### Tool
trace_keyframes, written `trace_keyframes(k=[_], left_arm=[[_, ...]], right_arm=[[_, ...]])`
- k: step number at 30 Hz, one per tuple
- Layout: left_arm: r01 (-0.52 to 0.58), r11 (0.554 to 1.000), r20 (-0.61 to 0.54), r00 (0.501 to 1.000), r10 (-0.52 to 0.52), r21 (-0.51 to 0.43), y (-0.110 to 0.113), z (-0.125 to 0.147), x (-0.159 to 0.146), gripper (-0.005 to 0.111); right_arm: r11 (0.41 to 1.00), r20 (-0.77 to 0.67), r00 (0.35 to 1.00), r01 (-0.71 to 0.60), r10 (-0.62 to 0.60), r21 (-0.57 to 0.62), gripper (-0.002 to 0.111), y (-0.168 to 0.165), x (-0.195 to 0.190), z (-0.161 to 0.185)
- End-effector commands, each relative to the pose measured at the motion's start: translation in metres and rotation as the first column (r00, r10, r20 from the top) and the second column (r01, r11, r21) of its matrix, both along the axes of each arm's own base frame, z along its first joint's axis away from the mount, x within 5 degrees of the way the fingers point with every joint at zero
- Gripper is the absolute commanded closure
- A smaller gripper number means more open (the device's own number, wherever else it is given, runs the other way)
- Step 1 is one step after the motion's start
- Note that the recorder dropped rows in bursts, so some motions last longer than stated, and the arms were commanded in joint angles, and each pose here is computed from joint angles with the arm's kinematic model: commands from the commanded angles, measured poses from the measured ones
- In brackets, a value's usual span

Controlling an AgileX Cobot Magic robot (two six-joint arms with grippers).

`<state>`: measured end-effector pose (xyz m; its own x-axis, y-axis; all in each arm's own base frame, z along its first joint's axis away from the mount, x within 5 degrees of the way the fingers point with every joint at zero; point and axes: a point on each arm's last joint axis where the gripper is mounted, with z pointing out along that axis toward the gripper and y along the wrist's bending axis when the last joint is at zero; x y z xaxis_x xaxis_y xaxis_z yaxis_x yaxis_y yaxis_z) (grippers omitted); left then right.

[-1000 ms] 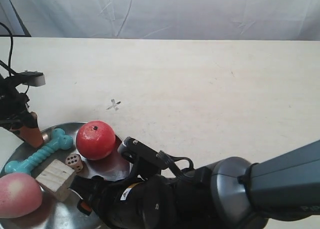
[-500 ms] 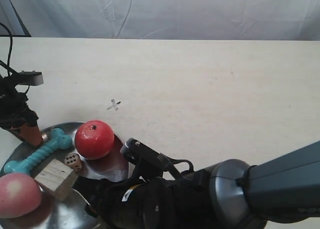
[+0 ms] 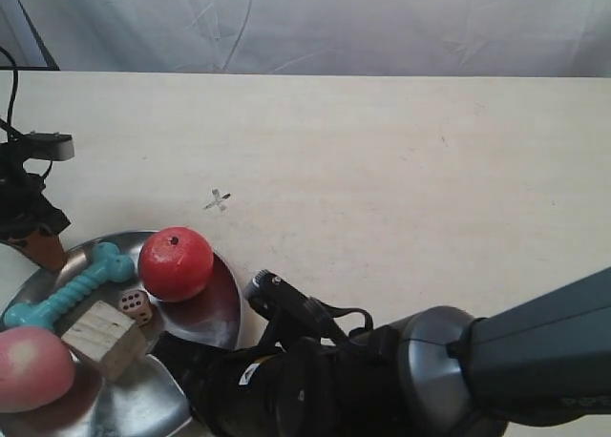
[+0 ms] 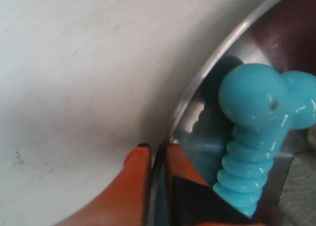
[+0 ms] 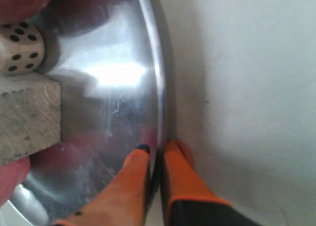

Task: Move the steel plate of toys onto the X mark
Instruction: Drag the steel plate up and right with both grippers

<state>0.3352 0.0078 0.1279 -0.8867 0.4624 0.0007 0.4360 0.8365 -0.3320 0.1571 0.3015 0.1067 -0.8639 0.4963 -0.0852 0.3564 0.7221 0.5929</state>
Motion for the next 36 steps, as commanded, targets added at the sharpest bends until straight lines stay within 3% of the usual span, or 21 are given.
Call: trace_keyframes(k=[1, 11, 17, 25, 36], left_arm=[[-0.101, 0.986, -0.094, 0.992, 0.089, -0.136, -0.019, 0.005, -0.004, 0.107], [-0.088, 0.991, -0.155, 0.985, 0.072, -0.097, -0.042, 0.005, -0.009, 0.107], [-0.095, 0.994, -0.168, 0.982, 0.086, -0.052, -0.039, 0.004, -0.01, 0.107], [-0.09, 0.994, -0.196, 0.978, 0.077, -0.059, -0.04, 0.009, -0.01, 0.107], [-0.088, 0.995, -0.149, 0.986, 0.08, -0.054, -0.039, 0.022, -0.003, 0.107]], right_arm=[[1.0, 0.064, 0.998, -0.02, 0.02, 0.005, 0.108, 0.002, 0.005, 0.007], [0.999, 0.055, 0.998, -0.029, 0.028, 0.023, 0.109, 0.003, 0.004, 0.013], [0.999, 0.034, 0.999, -0.03, 0.029, 0.03, 0.109, 0.003, 0.002, 0.014], [0.998, 0.048, 0.999, -0.01, 0.007, 0.056, 0.109, 0.0, 0.008, 0.024], [0.998, 0.041, 0.999, 0.007, -0.01, 0.056, 0.109, -0.005, 0.016, 0.025]])
